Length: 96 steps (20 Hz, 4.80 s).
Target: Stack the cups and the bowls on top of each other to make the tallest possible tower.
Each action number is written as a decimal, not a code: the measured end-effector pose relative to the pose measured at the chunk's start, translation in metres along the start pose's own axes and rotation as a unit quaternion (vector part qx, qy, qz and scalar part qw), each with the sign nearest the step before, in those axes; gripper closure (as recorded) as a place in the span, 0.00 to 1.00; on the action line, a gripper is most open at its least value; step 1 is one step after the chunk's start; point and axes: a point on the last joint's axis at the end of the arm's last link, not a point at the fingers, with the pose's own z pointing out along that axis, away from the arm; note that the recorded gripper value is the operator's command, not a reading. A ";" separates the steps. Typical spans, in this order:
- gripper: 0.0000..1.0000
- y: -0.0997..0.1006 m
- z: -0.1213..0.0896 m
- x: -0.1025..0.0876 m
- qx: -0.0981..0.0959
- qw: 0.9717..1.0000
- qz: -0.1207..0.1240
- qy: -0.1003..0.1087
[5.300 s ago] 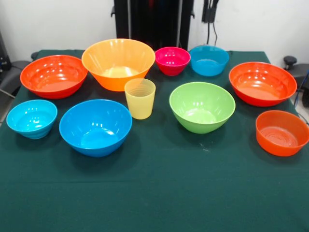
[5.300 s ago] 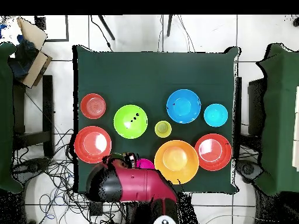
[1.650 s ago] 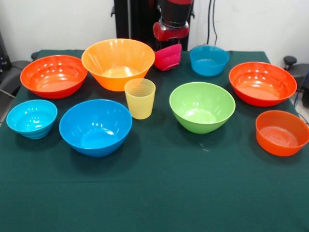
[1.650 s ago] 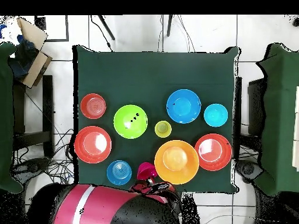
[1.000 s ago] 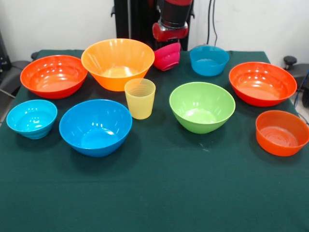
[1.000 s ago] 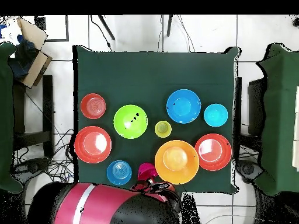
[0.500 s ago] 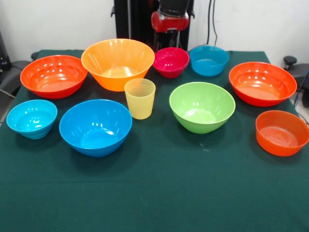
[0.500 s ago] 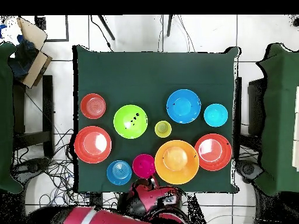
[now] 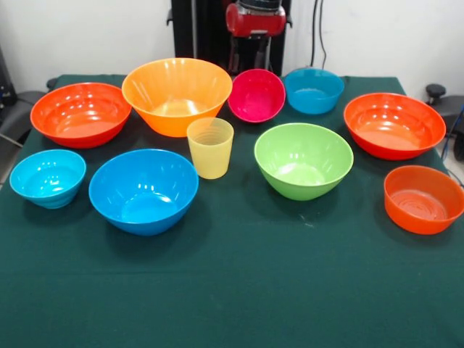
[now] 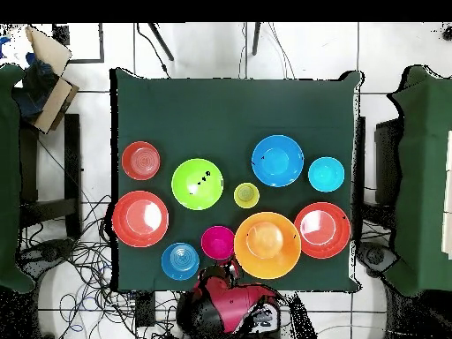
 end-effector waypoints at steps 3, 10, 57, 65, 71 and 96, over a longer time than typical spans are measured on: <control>0.00 0.007 0.000 -0.002 -0.003 1.000 -0.004 -0.001; 0.00 0.032 -0.001 -0.008 -0.007 1.000 -0.020 -0.008; 1.00 0.055 0.047 -0.014 -0.003 0.999 -0.012 -0.038; 1.00 0.019 -0.018 -0.034 -0.010 0.998 0.059 -0.029; 1.00 0.000 -0.052 -0.043 -0.011 0.996 0.085 -0.020; 1.00 -0.048 -0.120 -0.077 -0.054 0.985 0.157 -0.049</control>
